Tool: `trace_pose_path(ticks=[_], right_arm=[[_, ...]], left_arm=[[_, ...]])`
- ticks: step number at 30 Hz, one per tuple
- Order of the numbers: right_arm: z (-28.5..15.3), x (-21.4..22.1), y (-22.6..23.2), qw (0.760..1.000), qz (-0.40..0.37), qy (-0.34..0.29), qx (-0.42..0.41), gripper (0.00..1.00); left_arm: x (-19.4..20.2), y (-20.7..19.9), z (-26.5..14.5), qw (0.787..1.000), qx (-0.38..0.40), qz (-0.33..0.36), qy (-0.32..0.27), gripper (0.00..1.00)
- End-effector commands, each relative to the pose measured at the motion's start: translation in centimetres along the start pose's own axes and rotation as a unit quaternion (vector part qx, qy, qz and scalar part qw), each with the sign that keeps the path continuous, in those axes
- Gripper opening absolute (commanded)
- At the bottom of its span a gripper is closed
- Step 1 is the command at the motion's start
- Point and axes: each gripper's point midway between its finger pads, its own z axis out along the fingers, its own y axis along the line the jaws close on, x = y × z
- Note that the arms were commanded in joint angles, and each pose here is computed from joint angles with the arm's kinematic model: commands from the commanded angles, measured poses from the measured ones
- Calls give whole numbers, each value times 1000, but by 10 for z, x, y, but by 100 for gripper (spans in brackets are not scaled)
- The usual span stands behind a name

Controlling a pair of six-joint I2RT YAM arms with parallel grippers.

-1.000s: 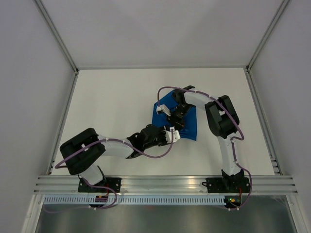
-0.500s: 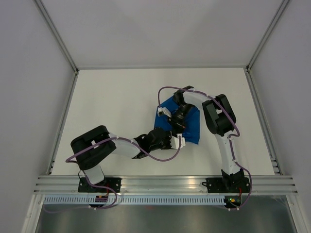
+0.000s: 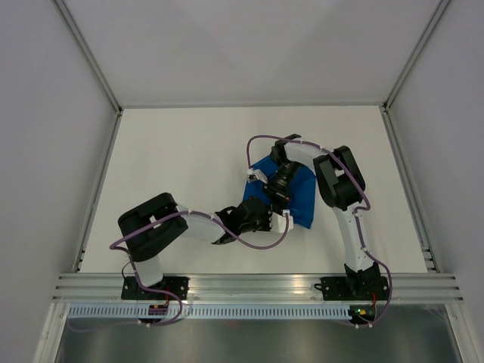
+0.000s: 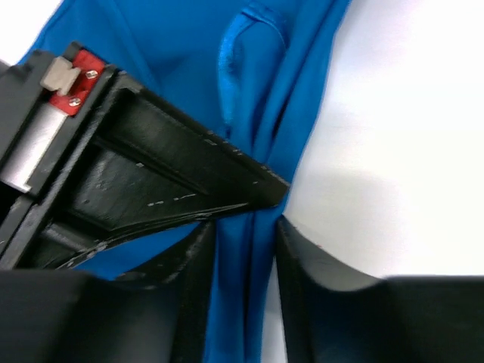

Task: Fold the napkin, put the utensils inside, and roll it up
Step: Roll the napkin with the utensil

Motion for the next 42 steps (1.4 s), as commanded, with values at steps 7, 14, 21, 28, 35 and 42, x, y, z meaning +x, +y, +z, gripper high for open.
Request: trace_pose_path(ticks=[7, 14, 21, 28, 35, 42], right_arm=[[11, 14, -66, 994, -64, 43, 73, 4], [10, 14, -67, 995, -63, 41, 72, 4], [3, 11, -61, 995, -67, 31, 71, 6], [-15, -2, -48, 994, -73, -4, 79, 34], [-47, -17, -35, 991, -69, -52, 105, 53], [-76, -27, -36, 983, -53, -95, 150, 57]], left_arm=[[10, -27, 11, 996, 82, 6, 33, 20], [12, -35, 12, 992, 109, -16, 55, 2], [9, -40, 10, 985, 141, -63, 73, 2], [-1, -34, 3, 979, 159, -116, 53, 2], [-1, -32, 0, 971, 175, -155, 48, 2], [-1, -34, -3, 964, 190, -182, 43, 2]])
